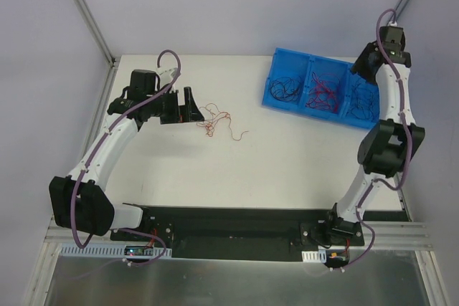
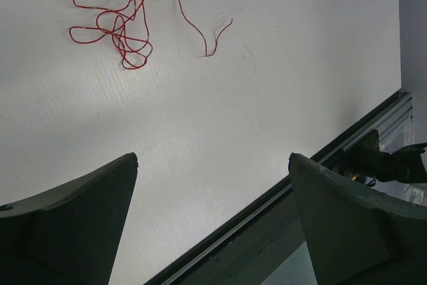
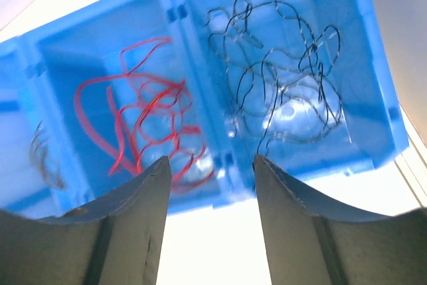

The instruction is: Untangle the cables

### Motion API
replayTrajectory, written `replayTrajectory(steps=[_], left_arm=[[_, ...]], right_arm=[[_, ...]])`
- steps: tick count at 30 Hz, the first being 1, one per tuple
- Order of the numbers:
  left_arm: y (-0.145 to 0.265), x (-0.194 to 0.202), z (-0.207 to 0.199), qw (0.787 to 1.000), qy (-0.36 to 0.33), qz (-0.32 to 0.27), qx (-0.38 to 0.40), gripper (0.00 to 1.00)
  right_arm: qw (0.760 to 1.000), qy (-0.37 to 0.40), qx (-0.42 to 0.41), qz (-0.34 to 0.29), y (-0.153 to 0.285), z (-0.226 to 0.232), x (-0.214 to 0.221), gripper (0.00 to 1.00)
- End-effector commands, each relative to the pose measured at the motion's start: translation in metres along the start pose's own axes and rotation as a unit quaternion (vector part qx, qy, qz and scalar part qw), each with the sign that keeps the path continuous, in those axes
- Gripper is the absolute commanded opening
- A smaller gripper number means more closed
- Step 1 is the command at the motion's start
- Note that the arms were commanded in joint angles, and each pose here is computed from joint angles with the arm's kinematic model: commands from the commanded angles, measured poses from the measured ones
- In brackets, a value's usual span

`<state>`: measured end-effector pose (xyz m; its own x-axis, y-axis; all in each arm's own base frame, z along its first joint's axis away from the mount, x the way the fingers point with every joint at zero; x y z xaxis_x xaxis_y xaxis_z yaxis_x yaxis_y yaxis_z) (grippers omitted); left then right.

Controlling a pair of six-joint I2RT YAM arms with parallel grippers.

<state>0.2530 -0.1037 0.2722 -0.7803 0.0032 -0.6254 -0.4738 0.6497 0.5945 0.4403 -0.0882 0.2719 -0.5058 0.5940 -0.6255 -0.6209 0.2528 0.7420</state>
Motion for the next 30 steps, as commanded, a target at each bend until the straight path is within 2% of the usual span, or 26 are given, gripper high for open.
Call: replayTrajectory(steps=[1,4,7,9,12,14,15,20,22,24,27,28,30], left_arm=[[0.006,-0.003,0.0,1.0,-0.008,-0.018,0.001,0.95],[0.005,-0.003,0.005,1.0,-0.006,-0.019,-0.011,0.95],[0.003,-0.003,0.008,1.0,-0.004,-0.017,-0.021,0.95],[0.001,-0.002,0.011,1.0,-0.002,-0.013,-0.027,0.95],[-0.001,-0.002,0.015,0.999,0.0,-0.009,-0.039,0.95],[-0.003,-0.001,0.017,0.999,0.003,-0.004,-0.042,0.96],[-0.003,-0.001,0.018,0.999,0.003,-0.005,-0.045,0.95],[-0.005,-0.001,0.021,0.999,0.005,0.0,-0.052,0.95],[-0.004,-0.001,0.02,0.999,0.004,-0.001,-0.051,0.95],[-0.004,-0.001,0.021,0.999,0.004,-0.002,-0.054,0.95],[-0.004,-0.001,0.022,0.998,0.004,-0.001,-0.058,0.95],[-0.006,0.0,0.023,0.998,0.005,0.001,-0.058,0.95],[-0.007,0.0,0.024,0.998,0.009,0.005,-0.055,0.95]], right_arm=[[0.996,0.03,-0.08,-0.024,0.091,0.021,0.03,0.57],[0.983,0.073,-0.167,-0.013,0.106,0.044,0.088,0.61],[0.947,0.145,-0.283,0.037,0.117,0.088,0.161,0.63],[0.923,0.187,-0.328,0.071,0.124,0.116,0.211,0.65],[0.9,0.226,-0.359,0.096,0.129,0.145,0.272,0.73],[0.877,0.257,-0.388,0.117,0.133,0.164,0.306,0.74],[0.874,0.279,-0.378,0.123,0.128,0.17,0.32,0.74],[0.855,0.353,-0.352,0.144,0.105,0.188,0.356,0.72],[0.844,0.381,-0.344,0.154,0.092,0.192,0.364,0.69],[0.844,0.393,-0.322,0.172,0.079,0.197,0.372,0.65],[0.846,0.411,-0.284,0.187,0.065,0.199,0.382,0.47],[0.848,0.41,-0.279,0.184,0.063,0.198,0.381,0.38],[0.846,0.415,-0.282,0.179,0.063,0.197,0.382,0.27]])
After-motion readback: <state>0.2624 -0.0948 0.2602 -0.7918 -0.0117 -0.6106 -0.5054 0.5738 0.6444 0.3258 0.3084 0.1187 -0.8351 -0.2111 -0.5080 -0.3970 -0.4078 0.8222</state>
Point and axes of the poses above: each gripper's point midway between its finger pads, its own y axis back along the fingers, its own z axis along the line the jaws close on, x = y × z, the point moved 10 cm from there along y, back along the fingers, and after that the axes turned 9 degrees about -y, right-handed, at the moved point
